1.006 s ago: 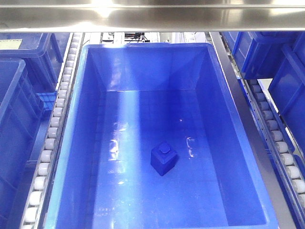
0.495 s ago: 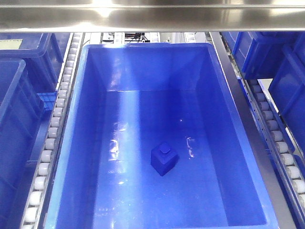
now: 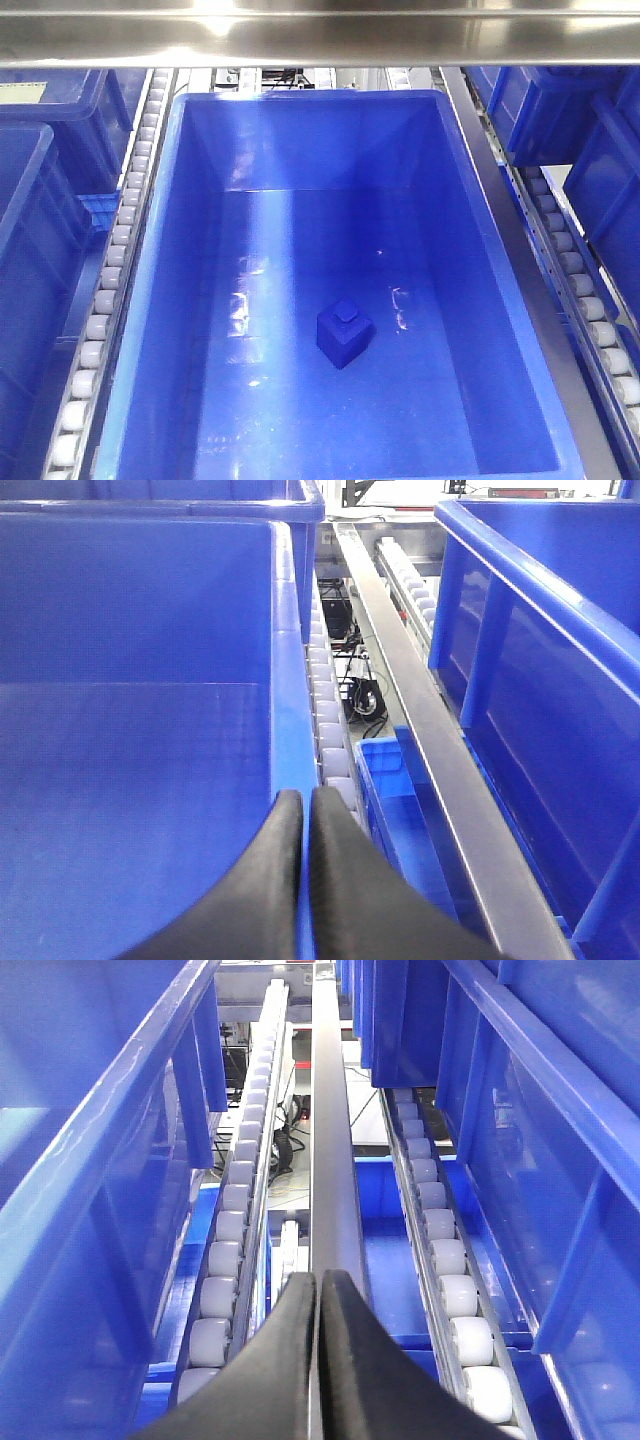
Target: Pour parts from conveyor to right shelf
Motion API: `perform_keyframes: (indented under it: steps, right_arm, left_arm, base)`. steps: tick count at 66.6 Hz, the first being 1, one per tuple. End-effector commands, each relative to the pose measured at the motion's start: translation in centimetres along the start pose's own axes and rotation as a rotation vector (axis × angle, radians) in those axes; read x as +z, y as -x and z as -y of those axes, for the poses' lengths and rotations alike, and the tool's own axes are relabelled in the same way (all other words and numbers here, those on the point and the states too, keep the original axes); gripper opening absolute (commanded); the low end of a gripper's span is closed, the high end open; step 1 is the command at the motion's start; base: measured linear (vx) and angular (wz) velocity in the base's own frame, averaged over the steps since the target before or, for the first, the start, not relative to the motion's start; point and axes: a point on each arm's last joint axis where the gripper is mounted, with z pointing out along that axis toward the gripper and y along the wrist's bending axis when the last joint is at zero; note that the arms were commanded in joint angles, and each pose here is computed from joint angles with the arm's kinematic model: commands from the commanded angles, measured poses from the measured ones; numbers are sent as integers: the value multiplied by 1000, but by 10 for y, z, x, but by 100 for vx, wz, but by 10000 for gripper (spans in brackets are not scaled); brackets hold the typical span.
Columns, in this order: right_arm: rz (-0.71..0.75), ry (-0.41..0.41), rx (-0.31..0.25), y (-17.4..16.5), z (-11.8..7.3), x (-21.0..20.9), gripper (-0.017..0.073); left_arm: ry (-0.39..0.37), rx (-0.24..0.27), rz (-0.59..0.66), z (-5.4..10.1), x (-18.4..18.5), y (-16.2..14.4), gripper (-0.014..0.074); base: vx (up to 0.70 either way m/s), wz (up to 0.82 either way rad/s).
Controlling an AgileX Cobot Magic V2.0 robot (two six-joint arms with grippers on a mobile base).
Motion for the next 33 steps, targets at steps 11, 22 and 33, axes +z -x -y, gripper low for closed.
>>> perform_keyframes:
  steps: [11,22,33]
  right_arm:
    - [75,-9,-10,4,1,0,-5]
    - [74,-9,-10,4,1,0,-5]
    - [74,-9,-10,4,1,0,-5]
  left_arm:
    - [-11,-16,91,1,-3,12,-6]
    - [-11,-16,91,1,-3,12,-6]
    - [-11,-16,91,1,-3,12,-6]
  base:
    - [0,0]
    - [0,0]
    - [0,0]
